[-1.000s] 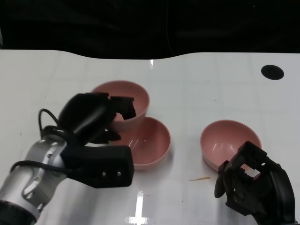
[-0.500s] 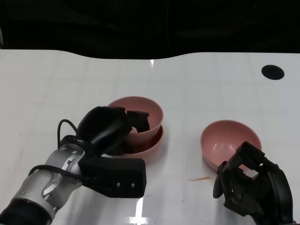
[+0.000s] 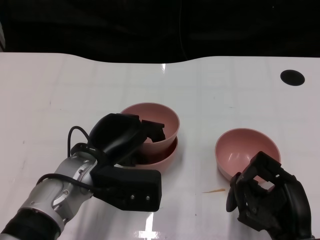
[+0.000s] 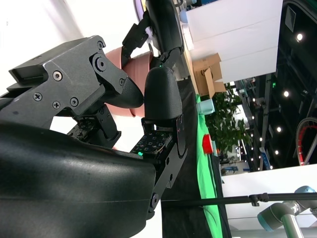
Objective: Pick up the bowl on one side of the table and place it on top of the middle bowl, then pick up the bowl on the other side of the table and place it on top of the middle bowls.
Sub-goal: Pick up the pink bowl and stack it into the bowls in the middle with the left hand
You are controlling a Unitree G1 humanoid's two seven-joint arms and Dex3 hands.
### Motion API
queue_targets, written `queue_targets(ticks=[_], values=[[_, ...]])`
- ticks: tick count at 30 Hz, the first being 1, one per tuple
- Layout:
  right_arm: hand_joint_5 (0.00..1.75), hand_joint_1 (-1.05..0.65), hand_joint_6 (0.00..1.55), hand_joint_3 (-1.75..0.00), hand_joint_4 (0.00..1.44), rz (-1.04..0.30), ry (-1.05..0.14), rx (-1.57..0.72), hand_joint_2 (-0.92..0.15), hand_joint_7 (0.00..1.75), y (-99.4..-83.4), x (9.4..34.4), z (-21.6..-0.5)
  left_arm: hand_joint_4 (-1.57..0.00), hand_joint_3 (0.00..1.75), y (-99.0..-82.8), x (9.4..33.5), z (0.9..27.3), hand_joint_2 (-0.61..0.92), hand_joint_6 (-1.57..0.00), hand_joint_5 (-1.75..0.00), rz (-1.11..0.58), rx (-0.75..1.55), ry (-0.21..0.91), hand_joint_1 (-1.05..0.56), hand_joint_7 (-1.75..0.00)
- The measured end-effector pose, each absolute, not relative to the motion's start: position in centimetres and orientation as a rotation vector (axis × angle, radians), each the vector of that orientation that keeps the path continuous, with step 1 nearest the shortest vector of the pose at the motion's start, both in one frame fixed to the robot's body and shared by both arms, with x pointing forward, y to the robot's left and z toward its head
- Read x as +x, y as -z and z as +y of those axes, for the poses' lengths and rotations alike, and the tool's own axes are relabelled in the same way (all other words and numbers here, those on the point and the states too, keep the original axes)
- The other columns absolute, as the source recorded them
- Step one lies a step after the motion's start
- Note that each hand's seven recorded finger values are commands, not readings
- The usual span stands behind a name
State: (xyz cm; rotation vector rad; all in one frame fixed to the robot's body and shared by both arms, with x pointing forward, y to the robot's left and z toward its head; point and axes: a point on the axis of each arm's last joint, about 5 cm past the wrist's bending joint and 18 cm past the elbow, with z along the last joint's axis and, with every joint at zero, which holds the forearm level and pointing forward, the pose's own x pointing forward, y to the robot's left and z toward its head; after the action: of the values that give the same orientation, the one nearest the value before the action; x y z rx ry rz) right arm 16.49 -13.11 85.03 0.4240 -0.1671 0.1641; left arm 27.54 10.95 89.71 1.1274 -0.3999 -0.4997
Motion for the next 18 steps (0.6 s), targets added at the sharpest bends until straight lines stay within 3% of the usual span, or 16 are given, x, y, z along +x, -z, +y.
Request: queue_targets(ticks=[4, 7, 8, 10, 12, 14, 15, 18], values=[[1.75, -0.1, 0.74, -1.19, 0.93, -0.167, -0.164, 0.425, -0.54, 1.56, -85.0, 16.5, -13.1, -0.72, 0.31, -89.7, 27.5, 10.9, 0.92, -0.84, -1.44, -0.402, 1.127, 0.498, -0.14, -0.94], [1.75, -0.1, 0.74, -1.18, 0.93, -0.166, -0.164, 0.422, -0.54, 1.56, -85.0, 16.5, -13.1, -0.74, 0.3, -89.7, 27.5, 10.9, 0.92, -0.84, -1.36, -0.403, 1.129, 0.499, -0.14, -0.88], [1.75, -0.1, 0.75, -1.18, 0.93, -0.166, -0.162, 0.422, -0.54, 1.56, -85.0, 16.5, -13.1, -0.76, 0.3, -89.7, 27.5, 10.9, 0.92, -0.88, -1.3, -0.403, 1.129, 0.499, -0.15, -0.79], [1.75, -0.1, 0.75, -1.18, 0.93, -0.164, -0.157, 0.422, -0.54, 1.56, -85.0, 16.5, -13.1, -0.84, 0.31, -89.7, 27.5, 10.9, 0.92, -0.99, -1.04, -0.408, 1.128, 0.5, -0.17, -0.47], [1.75, -0.09, 0.75, -1.18, 0.93, -0.161, -0.151, 0.418, -0.54, 1.57, -85.0, 16.5, -13.1, -0.99, 0.32, -89.9, 27.5, 10.9, 0.92, -1.06, -0.45, -0.424, 1.128, 0.503, -0.3, -0.16], [1.75, -0.09, 0.75, -1.19, 0.93, -0.161, -0.151, 0.416, -0.55, 1.57, -85.0, 16.5, -13.0, -1.0, 0.32, -90.1, 27.3, 11.0, 0.92, -1.04, -0.25, -0.432, 1.133, 0.513, -0.42, -0.06], [1.75, -0.09, 0.74, -1.19, 0.93, -0.161, -0.152, 0.416, -0.55, 1.57, -85.0, 16.5, -13.1, -0.82, 0.4, -90.3, 27.2, 11.1, 0.92, -0.87, -0.11, -0.434, 1.137, 0.518, -0.63, -0.02], [1.75, -0.09, 0.74, -1.19, 0.93, -0.164, -0.154, 0.423, -0.55, 1.57, -85.0, 16.5, -13.1, -0.51, 0.49, -91.0, 26.7, 11.0, 0.92, -0.65, -0.01, -0.446, 1.141, 0.541, -0.86, 0.0]])
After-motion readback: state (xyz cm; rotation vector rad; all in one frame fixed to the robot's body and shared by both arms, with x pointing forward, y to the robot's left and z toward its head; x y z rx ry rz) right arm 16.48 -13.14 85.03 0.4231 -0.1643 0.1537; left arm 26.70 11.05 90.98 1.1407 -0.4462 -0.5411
